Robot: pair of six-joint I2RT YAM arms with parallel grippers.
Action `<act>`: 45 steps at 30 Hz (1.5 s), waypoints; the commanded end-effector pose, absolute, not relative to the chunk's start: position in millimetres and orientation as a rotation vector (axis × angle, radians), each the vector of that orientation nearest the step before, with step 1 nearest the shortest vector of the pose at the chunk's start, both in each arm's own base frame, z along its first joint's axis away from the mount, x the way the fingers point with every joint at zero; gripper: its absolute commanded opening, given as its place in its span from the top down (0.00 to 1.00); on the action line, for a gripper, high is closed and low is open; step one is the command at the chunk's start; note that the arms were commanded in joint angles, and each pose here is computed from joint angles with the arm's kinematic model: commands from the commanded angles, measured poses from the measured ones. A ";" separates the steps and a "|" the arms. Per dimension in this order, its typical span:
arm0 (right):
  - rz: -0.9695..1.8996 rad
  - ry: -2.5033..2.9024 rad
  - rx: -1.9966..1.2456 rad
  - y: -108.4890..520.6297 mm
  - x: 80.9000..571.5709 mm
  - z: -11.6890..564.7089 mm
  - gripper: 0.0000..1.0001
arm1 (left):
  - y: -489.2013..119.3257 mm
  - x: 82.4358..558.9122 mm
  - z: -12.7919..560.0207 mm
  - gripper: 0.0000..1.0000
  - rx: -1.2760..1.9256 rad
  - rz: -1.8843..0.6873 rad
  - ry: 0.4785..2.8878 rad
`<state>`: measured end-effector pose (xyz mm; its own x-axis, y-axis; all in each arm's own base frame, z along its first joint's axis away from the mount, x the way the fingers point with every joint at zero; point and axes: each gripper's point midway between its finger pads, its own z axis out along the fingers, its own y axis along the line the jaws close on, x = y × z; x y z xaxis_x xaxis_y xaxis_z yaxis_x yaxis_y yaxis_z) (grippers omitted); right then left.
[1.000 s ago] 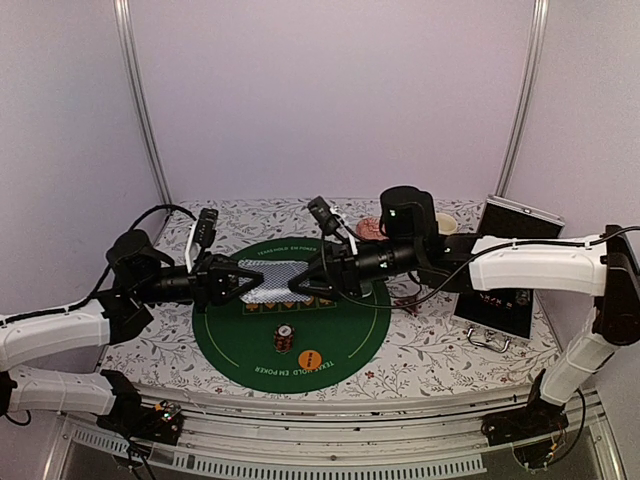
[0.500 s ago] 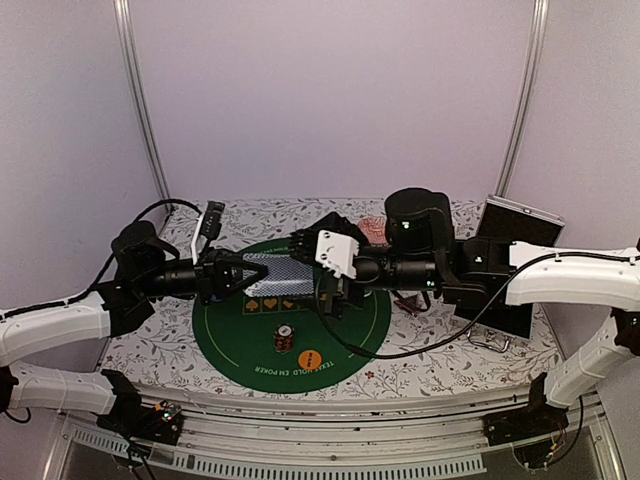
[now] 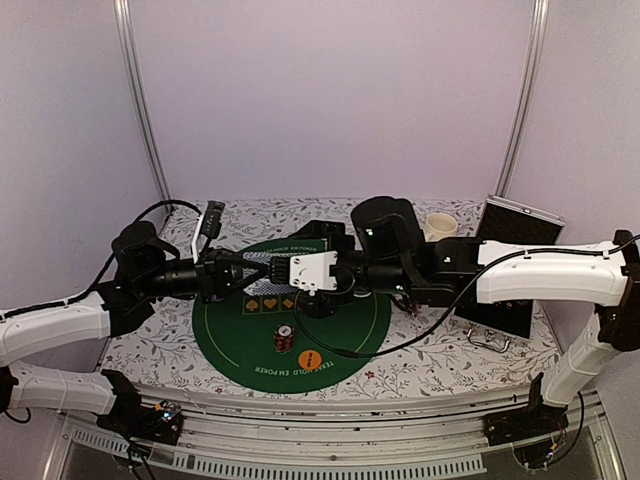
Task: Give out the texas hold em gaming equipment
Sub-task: Pass from the left arm to the right
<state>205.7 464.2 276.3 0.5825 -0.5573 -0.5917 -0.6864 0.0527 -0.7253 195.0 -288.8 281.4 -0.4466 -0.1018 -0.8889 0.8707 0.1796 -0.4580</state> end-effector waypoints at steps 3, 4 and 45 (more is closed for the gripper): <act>0.137 1.031 -1.635 471.1 204.2 275.3 0.03 | -291.6 196.4 289.9 1.00 0.720 -1.435 1.586; 0.142 1.031 -1.638 471.7 203.8 274.3 0.04 | -291.9 196.9 289.7 1.00 0.715 -1.439 1.587; 0.180 1.153 -1.585 470.1 218.2 269.6 0.50 | -294.3 209.8 269.3 0.83 0.655 -1.416 1.668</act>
